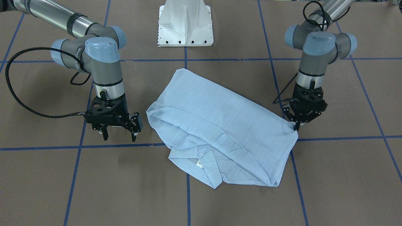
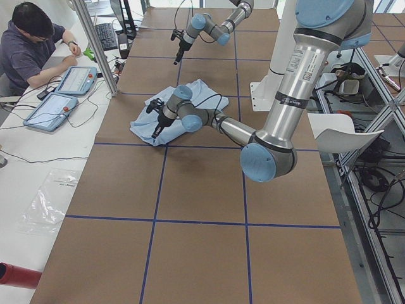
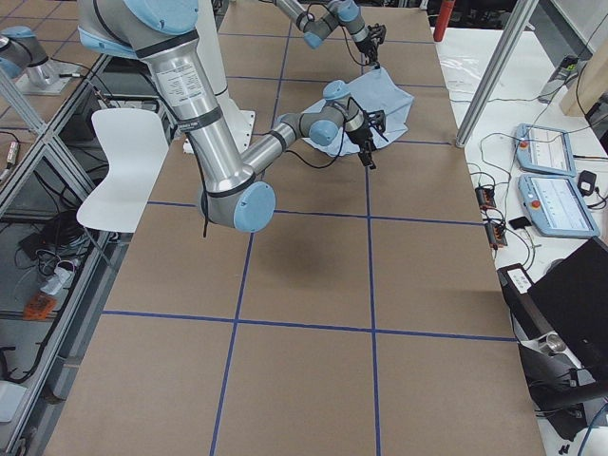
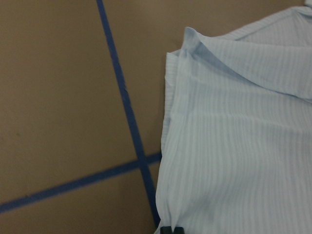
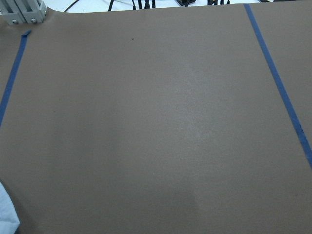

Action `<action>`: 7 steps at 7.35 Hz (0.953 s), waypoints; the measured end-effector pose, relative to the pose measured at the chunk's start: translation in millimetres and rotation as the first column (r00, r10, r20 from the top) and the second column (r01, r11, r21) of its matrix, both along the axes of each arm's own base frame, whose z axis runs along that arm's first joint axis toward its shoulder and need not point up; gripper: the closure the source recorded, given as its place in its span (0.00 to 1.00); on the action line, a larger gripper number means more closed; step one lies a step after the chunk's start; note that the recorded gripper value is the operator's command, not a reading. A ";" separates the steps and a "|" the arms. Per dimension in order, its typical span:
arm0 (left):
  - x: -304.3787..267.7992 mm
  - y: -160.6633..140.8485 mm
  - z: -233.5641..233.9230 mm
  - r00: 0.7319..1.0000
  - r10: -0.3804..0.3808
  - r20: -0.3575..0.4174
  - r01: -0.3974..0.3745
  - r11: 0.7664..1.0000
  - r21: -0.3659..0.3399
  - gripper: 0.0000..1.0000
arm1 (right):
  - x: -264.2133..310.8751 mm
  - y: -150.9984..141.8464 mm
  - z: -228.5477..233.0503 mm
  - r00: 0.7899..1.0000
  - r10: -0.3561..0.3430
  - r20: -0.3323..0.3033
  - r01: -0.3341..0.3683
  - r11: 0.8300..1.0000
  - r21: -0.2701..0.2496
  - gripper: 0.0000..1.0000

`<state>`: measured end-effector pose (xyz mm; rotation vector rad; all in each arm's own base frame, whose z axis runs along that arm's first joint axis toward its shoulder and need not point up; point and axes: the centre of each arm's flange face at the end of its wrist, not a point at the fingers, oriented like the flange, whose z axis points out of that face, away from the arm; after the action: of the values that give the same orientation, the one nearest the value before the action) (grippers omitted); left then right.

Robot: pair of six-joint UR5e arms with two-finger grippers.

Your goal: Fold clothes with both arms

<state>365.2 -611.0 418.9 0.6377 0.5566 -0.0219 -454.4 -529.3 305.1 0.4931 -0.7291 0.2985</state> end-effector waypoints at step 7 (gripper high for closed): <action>29.4 -94.2 -41.0 0.999 0.036 -0.008 -0.035 0.992 0.117 0.00 | -48.1 -2.3 -53.7 0.983 0.112 0.145 -0.097 0.989 -0.108 0.03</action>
<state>394.6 -705.2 377.9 0.7424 0.5822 0.0409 -502.5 -531.6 251.4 0.4169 -0.8324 0.4728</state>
